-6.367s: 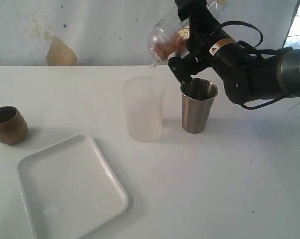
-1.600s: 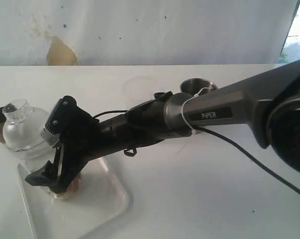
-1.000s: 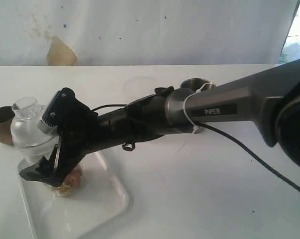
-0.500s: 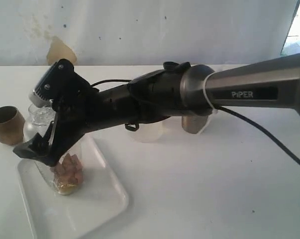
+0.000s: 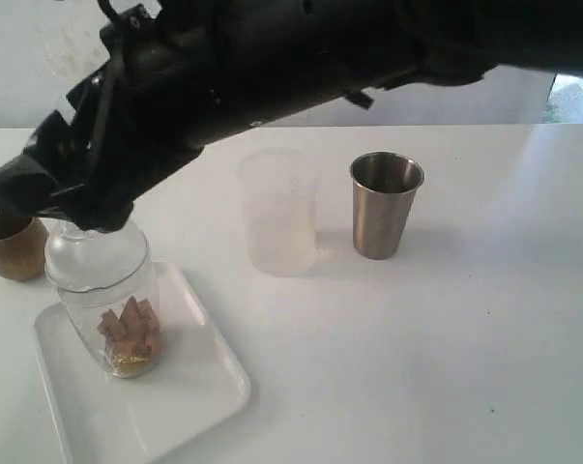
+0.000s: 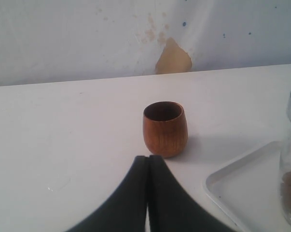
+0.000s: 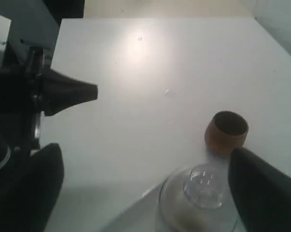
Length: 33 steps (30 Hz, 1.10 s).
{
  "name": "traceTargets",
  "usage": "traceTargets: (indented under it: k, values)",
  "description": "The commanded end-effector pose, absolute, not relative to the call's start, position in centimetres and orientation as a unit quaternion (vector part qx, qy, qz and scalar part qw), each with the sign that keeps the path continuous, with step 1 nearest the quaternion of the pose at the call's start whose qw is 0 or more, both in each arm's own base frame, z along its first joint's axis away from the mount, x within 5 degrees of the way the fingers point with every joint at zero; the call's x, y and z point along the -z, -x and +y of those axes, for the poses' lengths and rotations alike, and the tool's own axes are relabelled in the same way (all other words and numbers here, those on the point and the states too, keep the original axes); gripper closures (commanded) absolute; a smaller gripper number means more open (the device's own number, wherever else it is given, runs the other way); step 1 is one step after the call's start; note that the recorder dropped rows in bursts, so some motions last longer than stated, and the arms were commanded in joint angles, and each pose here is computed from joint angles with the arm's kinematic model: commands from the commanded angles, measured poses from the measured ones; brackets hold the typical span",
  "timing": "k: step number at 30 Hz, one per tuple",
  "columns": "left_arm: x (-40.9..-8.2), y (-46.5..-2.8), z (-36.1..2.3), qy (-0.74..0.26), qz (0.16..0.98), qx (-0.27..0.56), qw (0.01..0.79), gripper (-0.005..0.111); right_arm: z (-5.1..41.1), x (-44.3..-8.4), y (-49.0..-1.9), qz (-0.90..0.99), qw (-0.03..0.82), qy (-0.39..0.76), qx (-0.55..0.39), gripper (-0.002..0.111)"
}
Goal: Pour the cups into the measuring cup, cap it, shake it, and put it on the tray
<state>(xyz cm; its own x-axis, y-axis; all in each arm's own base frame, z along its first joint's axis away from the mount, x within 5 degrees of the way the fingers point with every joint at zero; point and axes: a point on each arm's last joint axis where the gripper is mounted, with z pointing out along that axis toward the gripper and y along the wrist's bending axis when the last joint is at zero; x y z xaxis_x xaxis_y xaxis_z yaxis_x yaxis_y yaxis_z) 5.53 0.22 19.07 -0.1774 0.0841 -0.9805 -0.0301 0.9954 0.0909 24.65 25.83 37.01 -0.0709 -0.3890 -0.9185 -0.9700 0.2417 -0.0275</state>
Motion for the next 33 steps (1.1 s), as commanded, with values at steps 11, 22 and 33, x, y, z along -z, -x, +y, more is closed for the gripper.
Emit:
traceTargets:
  k: [11, 22, 33]
  values:
    - [-19.0, -5.5, 0.2, -0.018, 0.764, -0.045, 0.643, 0.107, 16.6, -43.2, -15.6, 0.669, 0.511, 0.478, -0.251, 0.108]
    - [-19.0, -5.5, 0.2, -0.018, 0.764, -0.045, 0.643, 0.107, 7.6, -42.7, -6.3, 0.592, 0.678, 0.354, -0.255, 0.108]
    - [-19.0, -5.5, 0.2, -0.018, 0.764, -0.045, 0.643, 0.107, 2.3, -39.8, 1.1, 0.522, 0.728, 0.347, -0.277, 0.108]
